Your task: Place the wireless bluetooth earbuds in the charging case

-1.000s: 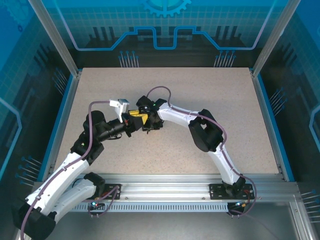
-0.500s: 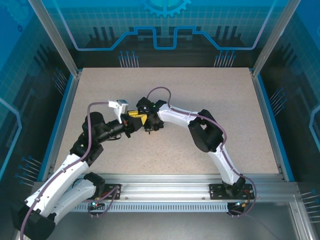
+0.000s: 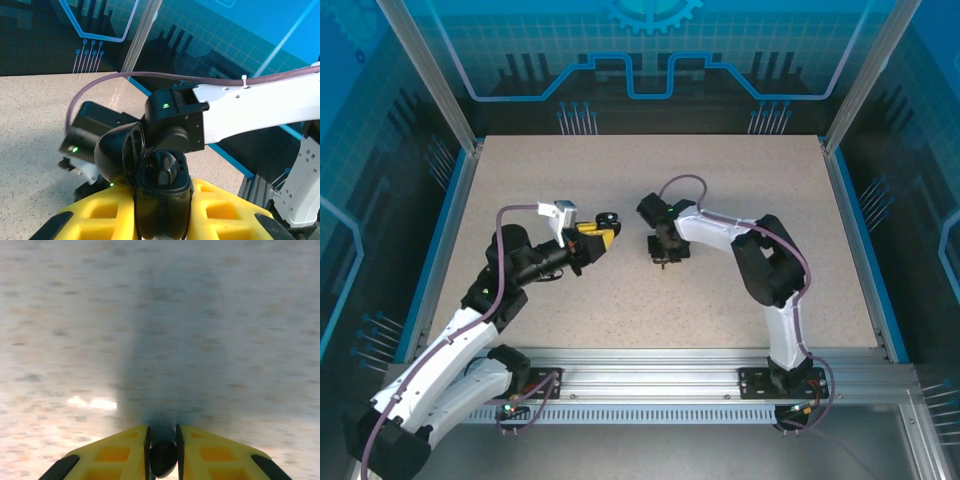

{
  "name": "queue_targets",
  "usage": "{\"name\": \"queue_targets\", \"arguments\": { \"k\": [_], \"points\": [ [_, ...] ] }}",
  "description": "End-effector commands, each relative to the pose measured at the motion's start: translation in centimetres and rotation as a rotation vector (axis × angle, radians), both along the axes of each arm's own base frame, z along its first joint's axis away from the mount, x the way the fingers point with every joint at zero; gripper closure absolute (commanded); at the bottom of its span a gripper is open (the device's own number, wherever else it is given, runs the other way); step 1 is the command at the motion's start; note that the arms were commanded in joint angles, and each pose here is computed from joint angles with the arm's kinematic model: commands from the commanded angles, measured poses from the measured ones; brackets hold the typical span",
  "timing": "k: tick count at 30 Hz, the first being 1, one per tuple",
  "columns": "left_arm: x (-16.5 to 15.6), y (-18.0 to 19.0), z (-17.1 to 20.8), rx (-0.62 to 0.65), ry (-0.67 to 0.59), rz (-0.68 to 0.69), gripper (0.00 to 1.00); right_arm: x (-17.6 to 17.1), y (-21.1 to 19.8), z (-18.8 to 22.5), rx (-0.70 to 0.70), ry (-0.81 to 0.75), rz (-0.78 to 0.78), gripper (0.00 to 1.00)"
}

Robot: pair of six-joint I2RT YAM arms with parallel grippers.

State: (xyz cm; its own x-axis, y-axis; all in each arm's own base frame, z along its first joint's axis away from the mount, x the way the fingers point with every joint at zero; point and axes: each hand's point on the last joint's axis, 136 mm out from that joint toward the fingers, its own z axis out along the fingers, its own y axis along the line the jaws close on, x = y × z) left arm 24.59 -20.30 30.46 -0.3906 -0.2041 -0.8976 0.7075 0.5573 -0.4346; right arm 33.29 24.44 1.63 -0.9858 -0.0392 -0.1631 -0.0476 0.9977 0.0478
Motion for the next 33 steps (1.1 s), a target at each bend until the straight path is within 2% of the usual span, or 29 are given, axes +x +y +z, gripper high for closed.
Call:
{"name": "queue_targets", "arguments": {
  "k": [1,7,17,33],
  "points": [
    [0.3,0.0,0.3,-0.032,0.002,0.0,0.95,0.6,-2.6,0.8,-0.013,-0.04,-0.016,0.78],
    [0.7,-0.3,-0.1,-0.038,0.021,-0.007,0.95,0.1,-5.3,0.9,-0.041,-0.041,-0.037,0.76],
    [0.8,-0.4,-0.2,-0.043,0.023,-0.014,0.95,-0.8,-5.5,1.3,-0.064,0.026,0.005,0.63],
    [0.8,-0.4,-0.2,-0.037,0.019,-0.012,0.95,-1.1,-5.3,0.3,-0.128,0.112,0.064,0.65]
  ]
}}
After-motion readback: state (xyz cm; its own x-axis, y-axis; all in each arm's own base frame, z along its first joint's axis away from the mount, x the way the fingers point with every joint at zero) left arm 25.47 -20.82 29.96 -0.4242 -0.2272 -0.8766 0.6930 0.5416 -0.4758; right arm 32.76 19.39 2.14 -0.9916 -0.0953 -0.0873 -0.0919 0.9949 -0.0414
